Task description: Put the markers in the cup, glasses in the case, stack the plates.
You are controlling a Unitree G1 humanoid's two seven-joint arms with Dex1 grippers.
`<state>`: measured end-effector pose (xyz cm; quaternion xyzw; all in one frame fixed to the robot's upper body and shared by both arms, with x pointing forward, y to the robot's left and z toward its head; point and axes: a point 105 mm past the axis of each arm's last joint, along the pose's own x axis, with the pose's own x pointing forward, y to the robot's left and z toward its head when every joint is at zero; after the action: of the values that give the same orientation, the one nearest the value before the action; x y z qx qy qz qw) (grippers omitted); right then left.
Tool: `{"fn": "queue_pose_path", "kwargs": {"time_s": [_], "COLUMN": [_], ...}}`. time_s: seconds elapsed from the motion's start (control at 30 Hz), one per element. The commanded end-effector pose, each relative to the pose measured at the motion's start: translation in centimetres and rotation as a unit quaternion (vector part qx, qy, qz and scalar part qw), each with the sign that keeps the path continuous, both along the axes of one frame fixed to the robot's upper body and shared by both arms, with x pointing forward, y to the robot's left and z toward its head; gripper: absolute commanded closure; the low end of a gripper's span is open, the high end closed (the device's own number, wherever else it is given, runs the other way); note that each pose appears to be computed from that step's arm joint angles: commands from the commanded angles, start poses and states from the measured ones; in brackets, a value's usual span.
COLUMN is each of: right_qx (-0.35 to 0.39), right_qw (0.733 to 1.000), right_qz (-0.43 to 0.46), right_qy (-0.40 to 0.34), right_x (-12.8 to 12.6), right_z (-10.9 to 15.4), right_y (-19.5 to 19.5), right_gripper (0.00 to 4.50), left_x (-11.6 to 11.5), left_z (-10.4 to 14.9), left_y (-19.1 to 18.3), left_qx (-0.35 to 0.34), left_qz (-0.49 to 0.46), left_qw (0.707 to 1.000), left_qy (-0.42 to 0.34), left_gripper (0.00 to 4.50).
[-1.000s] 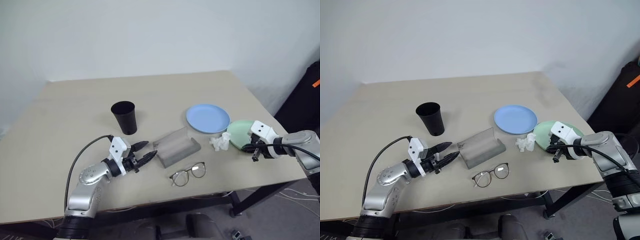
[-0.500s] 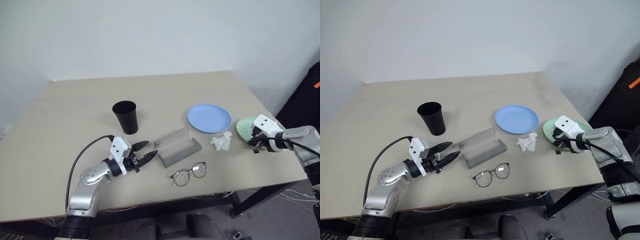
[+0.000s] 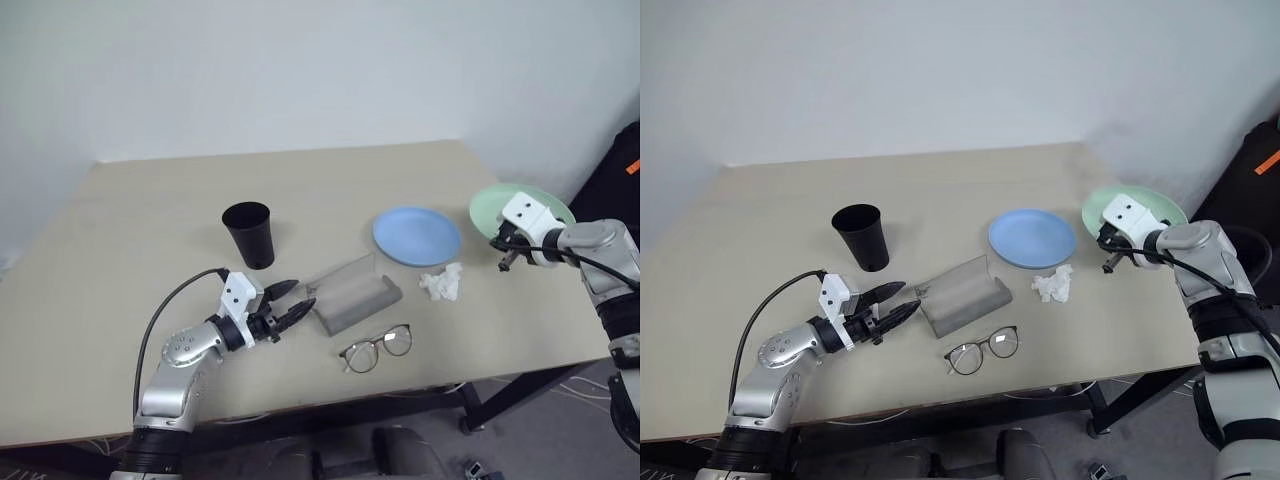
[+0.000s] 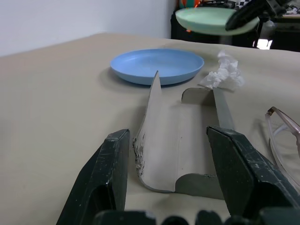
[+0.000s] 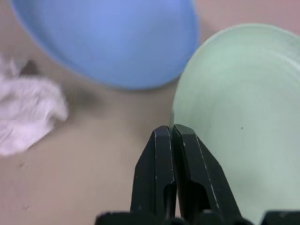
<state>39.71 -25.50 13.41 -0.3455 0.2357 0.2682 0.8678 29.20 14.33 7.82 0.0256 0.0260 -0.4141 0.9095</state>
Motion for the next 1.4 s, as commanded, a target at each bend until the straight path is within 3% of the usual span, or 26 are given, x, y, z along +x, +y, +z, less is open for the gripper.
{"fn": "queue_pose_path", "kwargs": {"time_s": [0.03, 0.4, 0.77, 0.97, 1.17, 1.4], "right_qx": [0.007, 0.050, 0.046, 0.051, 0.087, 0.065], "right_qw": [0.996, 0.979, 0.974, 0.973, 0.969, 0.953], "right_qz": [0.070, 0.196, 0.221, 0.223, 0.231, 0.280], "right_qy": [-0.051, -0.021, 0.007, 0.008, 0.006, 0.095], "right_x": [1.1, 2.8, 2.8, 2.8, 2.5, -1.0], "right_z": [2.8, 0.7, -1.3, -1.1, 1.0, 1.0], "right_y": [2.9, 9.9, 11.6, 11.7, 11.0, 7.0], "right_gripper": [4.48, 4.48, 4.48, 2.59, 2.59, 2.59], "left_x": [0.6, 1.2, 1.0, 0.9, 0.9, 1.0], "left_z": [1.5, 2.1, 2.1, 2.1, 2.1, 2.1], "left_y": [-0.2, -0.3, -0.2, -0.2, -0.2, -0.3], "left_qx": [-0.002, -0.007, -0.009, -0.010, -0.010, -0.009], "left_qz": [-0.004, 0.000, 0.013, 0.014, 0.014, 0.009], "left_qw": [1.000, 0.999, 0.999, 0.999, 0.999, 0.999], "left_qy": [-0.031, -0.044, -0.047, -0.047, -0.047, -0.046], "left_gripper": [1.78, 1.78, 1.78, 1.78, 1.78, 1.78]}}
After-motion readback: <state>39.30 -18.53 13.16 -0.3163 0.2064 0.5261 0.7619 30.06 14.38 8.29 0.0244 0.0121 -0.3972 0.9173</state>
